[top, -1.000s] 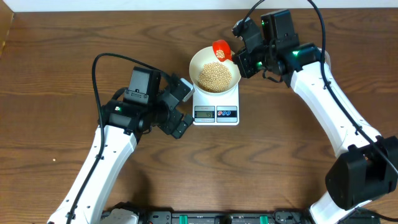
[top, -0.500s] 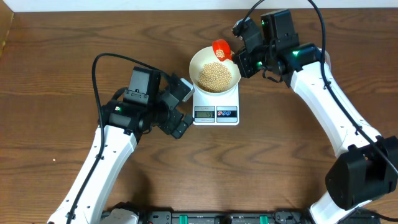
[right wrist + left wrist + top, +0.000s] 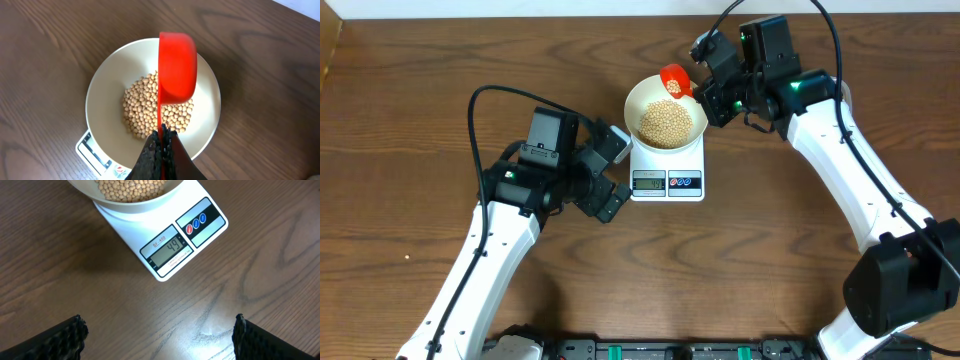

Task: Scoop item into bowl and weigh 50g on scale
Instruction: 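Tip the red scoop to add beans into the bowl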

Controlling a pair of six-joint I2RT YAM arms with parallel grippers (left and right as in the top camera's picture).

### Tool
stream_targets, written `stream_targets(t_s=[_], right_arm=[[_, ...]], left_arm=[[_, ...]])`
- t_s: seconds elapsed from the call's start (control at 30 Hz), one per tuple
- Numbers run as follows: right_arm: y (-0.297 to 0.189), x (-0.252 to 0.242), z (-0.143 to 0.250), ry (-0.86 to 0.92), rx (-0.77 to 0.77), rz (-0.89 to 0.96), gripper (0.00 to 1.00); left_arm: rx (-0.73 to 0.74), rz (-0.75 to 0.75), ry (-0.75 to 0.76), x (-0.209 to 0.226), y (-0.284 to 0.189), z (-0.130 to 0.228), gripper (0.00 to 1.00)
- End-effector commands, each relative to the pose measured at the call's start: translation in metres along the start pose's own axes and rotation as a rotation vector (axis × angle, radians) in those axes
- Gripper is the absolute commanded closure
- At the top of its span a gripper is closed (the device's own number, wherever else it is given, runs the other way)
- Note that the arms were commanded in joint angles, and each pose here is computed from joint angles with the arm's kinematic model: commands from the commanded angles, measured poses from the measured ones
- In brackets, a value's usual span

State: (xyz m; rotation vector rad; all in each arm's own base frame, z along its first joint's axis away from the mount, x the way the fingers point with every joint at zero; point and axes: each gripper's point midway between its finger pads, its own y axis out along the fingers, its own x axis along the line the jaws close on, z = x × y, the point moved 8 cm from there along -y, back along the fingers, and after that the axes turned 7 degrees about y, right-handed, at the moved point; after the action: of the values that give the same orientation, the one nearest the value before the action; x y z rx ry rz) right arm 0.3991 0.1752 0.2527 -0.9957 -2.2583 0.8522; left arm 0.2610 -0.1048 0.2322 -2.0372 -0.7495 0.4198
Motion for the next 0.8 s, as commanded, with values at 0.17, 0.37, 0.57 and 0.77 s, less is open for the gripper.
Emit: stream_targets(t_s=[0.17,0.37,0.57,0.77], right_arm=[[-0.0137,0.0051,-0.0102,-0.090,-0.036,0.004,0.99],[-0.0137,0.0052,-0.0101,-0.089,-0.035,0.004,0.99],[-0.0140,0.0042,-0.0112,-0.062,-0.042,0.006,0.99],[-0.0177,-0.0007,-0.0137,0.035,-0.067,-0.041,0.99]], left_arm=[[0.000,-0.010,-0.005,0.0012,-0.0009,-0.0020,0.05],[0.000,-0.010,-0.005,0.0012,-0.0010,-0.0021,0.05],[0.000,-0.010,-0.005,0.0012,-0.0009,-0.0021,0.05],[0.000,-0.010,-0.005,0.0012,-0.0009,-0.0021,0.05]])
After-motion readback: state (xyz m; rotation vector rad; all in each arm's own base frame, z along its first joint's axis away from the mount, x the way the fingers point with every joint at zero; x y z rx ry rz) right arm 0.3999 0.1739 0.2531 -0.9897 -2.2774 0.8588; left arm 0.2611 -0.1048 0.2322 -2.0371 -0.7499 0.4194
